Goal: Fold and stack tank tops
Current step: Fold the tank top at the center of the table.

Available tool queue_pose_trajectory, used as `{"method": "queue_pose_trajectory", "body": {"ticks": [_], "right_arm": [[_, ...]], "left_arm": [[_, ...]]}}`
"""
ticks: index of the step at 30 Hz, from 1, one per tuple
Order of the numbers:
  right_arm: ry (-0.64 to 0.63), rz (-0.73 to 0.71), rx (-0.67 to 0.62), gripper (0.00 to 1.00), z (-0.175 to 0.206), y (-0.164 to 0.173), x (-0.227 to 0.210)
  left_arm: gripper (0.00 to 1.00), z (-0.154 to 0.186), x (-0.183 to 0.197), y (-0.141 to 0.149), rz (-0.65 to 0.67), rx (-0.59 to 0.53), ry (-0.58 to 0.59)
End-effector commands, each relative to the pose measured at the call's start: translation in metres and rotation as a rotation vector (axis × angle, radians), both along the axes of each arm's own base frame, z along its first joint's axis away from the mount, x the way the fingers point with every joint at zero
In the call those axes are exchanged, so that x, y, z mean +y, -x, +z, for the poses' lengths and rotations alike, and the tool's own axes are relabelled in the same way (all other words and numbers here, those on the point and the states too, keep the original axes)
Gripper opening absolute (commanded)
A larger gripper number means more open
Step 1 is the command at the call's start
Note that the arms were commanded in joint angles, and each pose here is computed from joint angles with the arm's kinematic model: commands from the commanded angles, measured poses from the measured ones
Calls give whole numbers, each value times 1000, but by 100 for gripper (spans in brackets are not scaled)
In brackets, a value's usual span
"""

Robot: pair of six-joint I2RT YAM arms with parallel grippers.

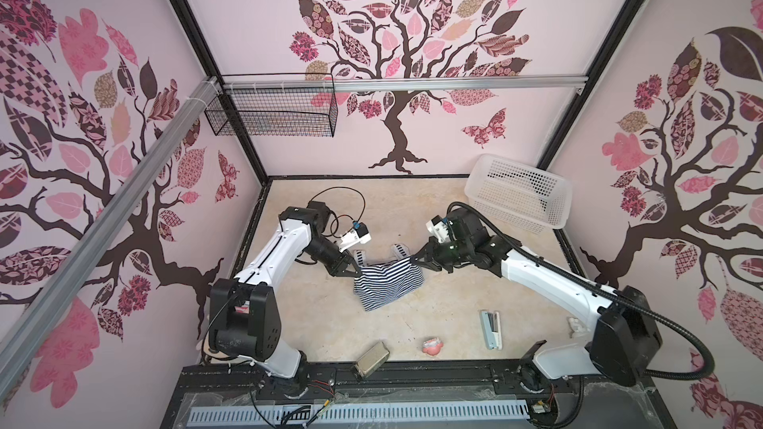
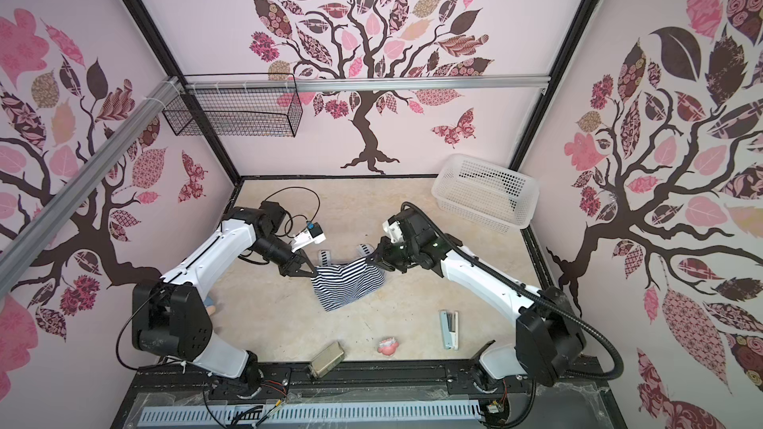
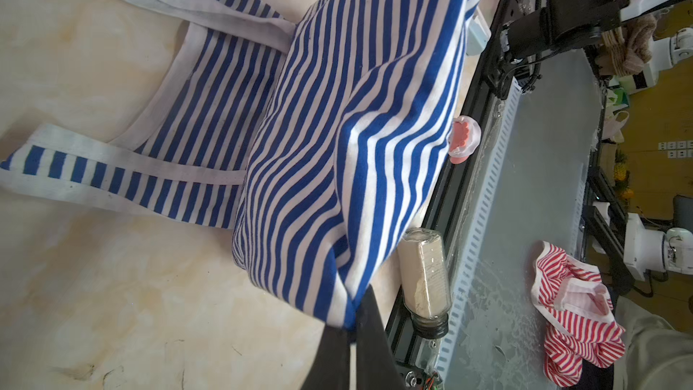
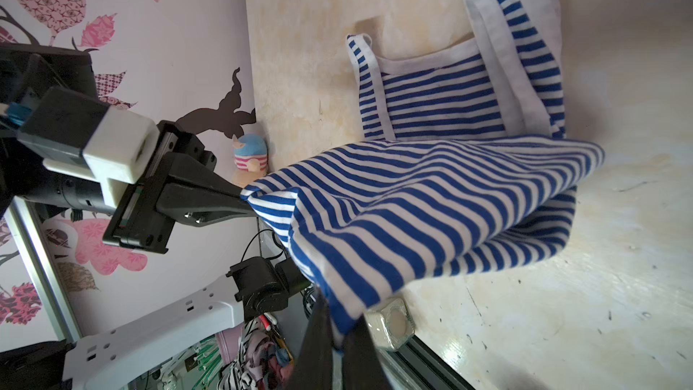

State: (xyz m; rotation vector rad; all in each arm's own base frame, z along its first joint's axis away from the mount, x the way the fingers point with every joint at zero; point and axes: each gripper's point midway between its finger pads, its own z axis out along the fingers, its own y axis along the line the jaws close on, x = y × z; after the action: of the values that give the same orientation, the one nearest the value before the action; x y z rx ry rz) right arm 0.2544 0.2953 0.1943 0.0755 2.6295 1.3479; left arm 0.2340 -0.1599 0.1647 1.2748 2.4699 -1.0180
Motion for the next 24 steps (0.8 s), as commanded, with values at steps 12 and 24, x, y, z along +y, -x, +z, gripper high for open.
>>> {"method": "queue_pose_trajectory", "body": {"ticks": [12, 24], "right_arm": [[-117, -15, -21, 2, 17, 62, -27], [-140, -44, 29, 1, -15, 95, -38]], "left_arm": [[0, 6, -28, 22, -64, 9, 32], [0, -1, -36, 41, -99, 87, 68]]}}
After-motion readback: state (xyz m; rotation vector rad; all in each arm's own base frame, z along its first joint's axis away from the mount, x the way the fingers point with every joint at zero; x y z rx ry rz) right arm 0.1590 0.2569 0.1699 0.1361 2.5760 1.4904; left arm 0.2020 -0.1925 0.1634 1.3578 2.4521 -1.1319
